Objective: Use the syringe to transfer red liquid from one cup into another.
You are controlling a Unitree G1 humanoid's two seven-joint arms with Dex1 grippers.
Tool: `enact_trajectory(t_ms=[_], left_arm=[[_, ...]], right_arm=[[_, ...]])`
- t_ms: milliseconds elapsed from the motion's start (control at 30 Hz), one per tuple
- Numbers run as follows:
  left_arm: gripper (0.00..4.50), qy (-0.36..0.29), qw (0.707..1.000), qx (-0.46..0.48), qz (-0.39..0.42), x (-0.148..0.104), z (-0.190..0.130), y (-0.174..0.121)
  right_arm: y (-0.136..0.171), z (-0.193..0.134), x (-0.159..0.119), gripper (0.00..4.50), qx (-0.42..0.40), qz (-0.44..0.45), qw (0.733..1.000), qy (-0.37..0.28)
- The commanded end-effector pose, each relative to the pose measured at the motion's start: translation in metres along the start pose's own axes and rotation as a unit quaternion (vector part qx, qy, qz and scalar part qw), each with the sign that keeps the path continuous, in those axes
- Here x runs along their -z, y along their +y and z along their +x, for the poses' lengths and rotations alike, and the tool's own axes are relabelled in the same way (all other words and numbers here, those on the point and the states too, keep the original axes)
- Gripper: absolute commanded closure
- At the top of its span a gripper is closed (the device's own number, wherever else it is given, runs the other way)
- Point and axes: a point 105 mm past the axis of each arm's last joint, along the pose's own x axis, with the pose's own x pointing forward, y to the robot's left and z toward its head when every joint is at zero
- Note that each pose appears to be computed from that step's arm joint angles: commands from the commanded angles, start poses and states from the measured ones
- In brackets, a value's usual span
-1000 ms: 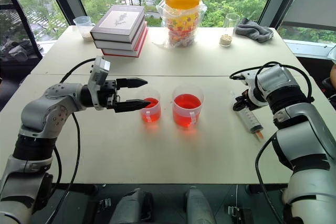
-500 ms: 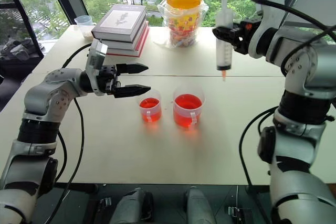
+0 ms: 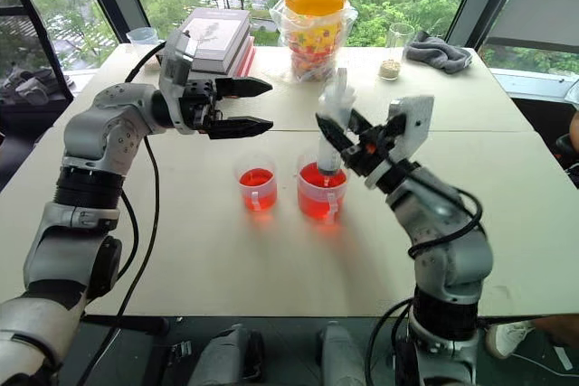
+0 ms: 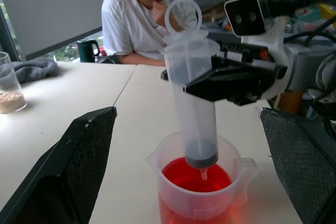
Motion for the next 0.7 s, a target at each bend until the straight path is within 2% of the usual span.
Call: enact_trajectory(t_ms=[33, 500, 700], left_arm=[[0.0, -0.004, 0.999, 0.02, 0.03, -0.014, 0.011, -0.001], [0.0, -0.026, 0.996, 0.083, 0.016, -0.017, 0.054, -0.012], [0.0, -0.013, 0.995, 0.101, 0.002, -0.011, 0.068, -0.017]], right_arm=[[0.004, 0.002, -0.005, 3.12, 0.007, -0.042, 0.998, -0.042], [0.006, 0.003, 0.01, 3.12, 0.016, -0.066, 0.997, -0.038], [0.007, 0.003, 0.011, 3.12, 0.015, -0.069, 0.997, -0.037]])
